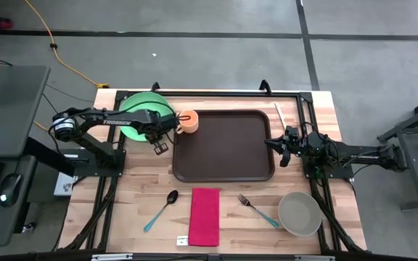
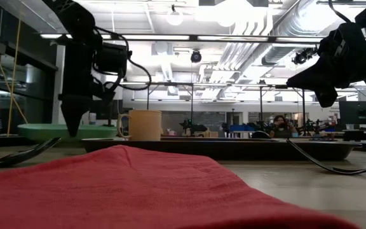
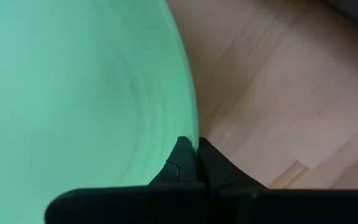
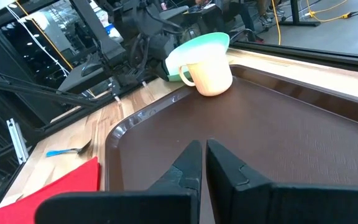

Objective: Set up tray
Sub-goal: Put the green plate on the brown serving tray to the bottom right of the yellow cup

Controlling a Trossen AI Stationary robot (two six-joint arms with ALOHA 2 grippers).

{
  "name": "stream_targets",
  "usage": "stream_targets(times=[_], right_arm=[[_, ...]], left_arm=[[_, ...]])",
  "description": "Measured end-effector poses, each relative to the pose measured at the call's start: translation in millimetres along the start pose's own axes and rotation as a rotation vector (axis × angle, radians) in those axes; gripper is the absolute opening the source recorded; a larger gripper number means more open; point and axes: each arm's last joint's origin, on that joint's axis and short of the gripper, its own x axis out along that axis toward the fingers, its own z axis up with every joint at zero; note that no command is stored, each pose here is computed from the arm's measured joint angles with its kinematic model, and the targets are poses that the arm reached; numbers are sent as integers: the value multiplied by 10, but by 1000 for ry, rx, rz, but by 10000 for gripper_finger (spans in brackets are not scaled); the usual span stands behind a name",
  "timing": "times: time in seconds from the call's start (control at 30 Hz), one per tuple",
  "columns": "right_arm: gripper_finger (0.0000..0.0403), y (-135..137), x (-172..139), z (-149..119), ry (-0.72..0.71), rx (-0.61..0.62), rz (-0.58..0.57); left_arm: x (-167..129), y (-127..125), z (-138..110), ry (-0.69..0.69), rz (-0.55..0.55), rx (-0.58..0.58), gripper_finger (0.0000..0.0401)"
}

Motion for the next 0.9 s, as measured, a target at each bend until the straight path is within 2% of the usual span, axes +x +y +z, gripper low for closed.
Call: stream_targets(times=[0.53, 0.9], right_arm=[[0, 0, 0, 0, 0, 0, 0], [0, 0, 0, -1, 0, 0, 0]], left_arm=[[-264, 54, 68, 50, 44, 15, 12], [-663, 140, 191, 41, 117, 45, 12]])
